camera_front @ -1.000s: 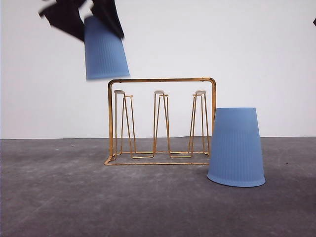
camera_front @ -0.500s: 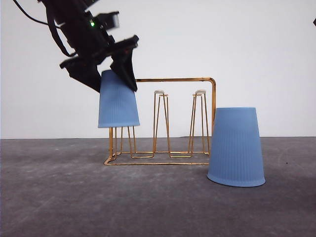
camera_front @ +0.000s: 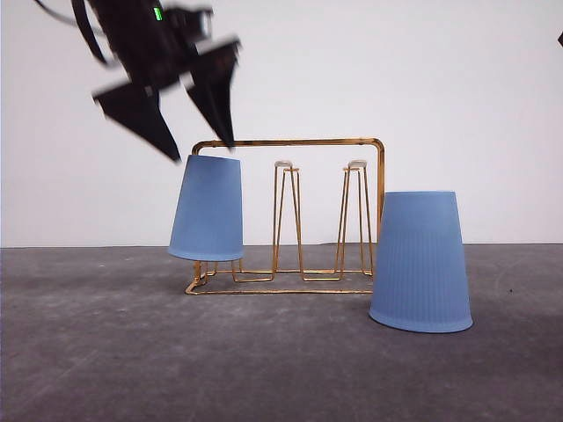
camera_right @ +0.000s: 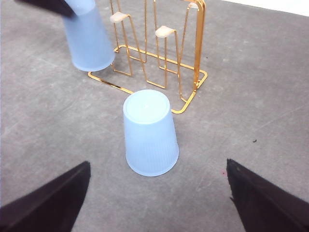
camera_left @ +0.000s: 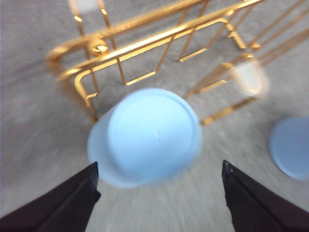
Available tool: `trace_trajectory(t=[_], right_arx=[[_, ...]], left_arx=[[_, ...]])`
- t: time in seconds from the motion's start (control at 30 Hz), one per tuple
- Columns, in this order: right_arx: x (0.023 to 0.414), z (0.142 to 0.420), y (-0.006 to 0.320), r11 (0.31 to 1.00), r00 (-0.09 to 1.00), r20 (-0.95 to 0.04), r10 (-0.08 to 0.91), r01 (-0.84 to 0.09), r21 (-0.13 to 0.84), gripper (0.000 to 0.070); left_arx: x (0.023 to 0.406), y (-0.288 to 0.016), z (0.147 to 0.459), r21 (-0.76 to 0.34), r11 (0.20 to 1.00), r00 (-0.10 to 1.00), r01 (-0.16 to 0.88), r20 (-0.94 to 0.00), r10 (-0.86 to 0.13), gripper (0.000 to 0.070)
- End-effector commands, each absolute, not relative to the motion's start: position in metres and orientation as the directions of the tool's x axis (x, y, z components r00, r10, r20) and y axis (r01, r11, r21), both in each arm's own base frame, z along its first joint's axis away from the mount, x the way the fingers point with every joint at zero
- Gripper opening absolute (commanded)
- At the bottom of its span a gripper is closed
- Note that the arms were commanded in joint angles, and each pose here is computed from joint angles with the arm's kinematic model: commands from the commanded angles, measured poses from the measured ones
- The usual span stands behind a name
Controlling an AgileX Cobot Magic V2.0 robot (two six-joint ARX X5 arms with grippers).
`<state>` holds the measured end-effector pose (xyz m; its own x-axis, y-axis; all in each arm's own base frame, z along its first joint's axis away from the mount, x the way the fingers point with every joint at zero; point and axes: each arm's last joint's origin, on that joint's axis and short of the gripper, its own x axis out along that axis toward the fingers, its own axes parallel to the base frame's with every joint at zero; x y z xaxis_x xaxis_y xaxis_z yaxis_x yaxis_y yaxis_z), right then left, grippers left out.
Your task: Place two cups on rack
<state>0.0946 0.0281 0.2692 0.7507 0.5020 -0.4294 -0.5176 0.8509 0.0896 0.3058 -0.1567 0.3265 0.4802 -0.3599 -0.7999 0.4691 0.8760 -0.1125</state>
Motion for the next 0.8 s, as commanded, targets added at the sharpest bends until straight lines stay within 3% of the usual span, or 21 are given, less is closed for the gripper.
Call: trace_trajectory(t=[0.0, 0.2, 0.3, 0.53, 0.77], right_arx=[[0.095, 0.273, 0.029, 0.848, 0.755, -0.416, 0.507, -0.525, 0.081, 0.0573], [0.095, 0.272, 0.029, 0.846, 0.75, -0.418, 0.512, -0.524, 0.096, 0.0572], [0.099, 0.271, 0.03, 0.844, 0.739, -0.432, 0.517, -0.526, 0.11, 0.0573], [0.125, 0.267, 0.041, 0.789, 0.669, -0.445, 0.595, -0.59, 0.169, 0.0573], [0.165, 0.252, 0.064, 0.754, 0.621, -0.468, 0.629, -0.635, 0.17, 0.0573]], left_arx=[[0.297, -0.153, 0.336, -0.127, 0.872, 0.455, 0.473, -0.812, -0.365, 0.0467], [0.266, -0.133, 0.349, -0.194, 0.853, 0.393, 0.485, -0.823, -0.41, 0.0421], [0.243, -0.122, 0.344, -0.2, 0.848, 0.435, 0.49, -0.788, -0.437, 0.0416], [0.19, -0.093, 0.303, -0.249, 0.873, 0.557, 0.419, -0.689, -0.464, 0.0417], [0.157, -0.075, 0.271, -0.279, 0.903, 0.59, 0.325, -0.687, -0.425, 0.0417]])
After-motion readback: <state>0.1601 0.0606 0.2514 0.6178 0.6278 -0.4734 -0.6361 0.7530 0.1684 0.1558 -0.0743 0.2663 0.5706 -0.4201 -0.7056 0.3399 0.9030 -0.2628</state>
